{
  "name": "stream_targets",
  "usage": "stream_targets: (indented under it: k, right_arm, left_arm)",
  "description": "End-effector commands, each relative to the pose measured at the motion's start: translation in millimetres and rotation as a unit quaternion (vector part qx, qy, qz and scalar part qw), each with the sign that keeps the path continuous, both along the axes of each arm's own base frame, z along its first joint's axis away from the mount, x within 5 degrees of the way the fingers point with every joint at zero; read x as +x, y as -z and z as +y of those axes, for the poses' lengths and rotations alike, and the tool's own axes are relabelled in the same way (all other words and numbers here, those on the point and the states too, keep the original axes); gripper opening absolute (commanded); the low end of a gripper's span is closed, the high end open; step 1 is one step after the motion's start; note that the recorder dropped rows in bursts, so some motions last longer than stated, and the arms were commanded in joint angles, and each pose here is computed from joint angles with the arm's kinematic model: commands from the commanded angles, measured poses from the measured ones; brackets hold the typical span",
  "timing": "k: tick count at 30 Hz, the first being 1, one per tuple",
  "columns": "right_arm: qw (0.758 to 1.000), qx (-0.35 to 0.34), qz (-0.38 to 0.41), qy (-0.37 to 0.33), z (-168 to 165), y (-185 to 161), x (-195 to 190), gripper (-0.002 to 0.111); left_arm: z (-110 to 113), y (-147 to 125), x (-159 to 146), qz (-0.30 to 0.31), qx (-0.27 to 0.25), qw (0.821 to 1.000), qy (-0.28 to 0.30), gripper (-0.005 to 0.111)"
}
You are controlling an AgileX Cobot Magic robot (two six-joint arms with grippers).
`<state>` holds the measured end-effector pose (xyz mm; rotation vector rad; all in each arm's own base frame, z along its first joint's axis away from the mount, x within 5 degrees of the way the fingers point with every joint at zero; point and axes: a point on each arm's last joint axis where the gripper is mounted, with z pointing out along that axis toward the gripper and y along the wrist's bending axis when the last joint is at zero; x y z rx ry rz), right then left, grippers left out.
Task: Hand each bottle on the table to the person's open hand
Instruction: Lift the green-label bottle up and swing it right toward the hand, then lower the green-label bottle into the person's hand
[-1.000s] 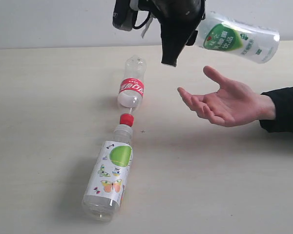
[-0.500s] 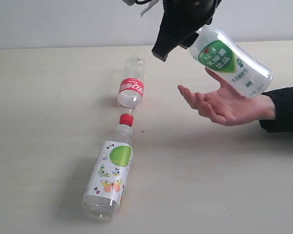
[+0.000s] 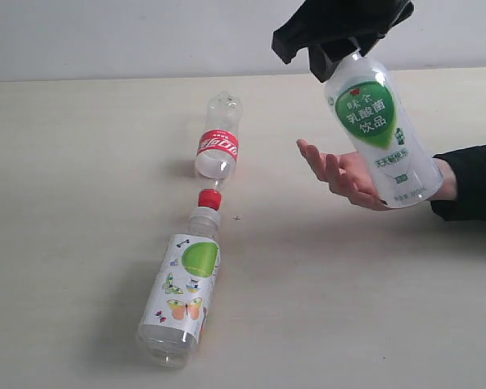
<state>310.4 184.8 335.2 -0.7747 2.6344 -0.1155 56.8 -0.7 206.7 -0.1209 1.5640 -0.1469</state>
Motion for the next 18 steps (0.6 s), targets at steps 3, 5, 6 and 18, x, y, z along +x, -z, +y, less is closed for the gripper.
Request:
stream_targets:
  k: [3, 5, 6, 18]
  right_arm:
    - [1.0, 0.011, 0.017, 0.007, -17, 2, 0, 0.0]
    - [0.999, -0.002, 0.032, 0.016, -31, 11, -3, 0.0]
    - [0.999, -0.008, 0.04, 0.02, -40, 15, -5, 0.0]
    - [0.994, -0.058, 0.093, 0.022, -36, 67, 33, 0.0]
  left_arm:
    - [0, 1, 0, -0.001, 0.002, 1.0, -0.001, 0.0]
    - [0, 1, 0, -0.001, 0.002, 1.0, -0.001, 0.0]
    - [0, 1, 0, -0.001, 0.002, 1.0, -0.001, 0.0]
    - [0, 1, 0, -0.001, 0.002, 1.0, -0.001, 0.0]
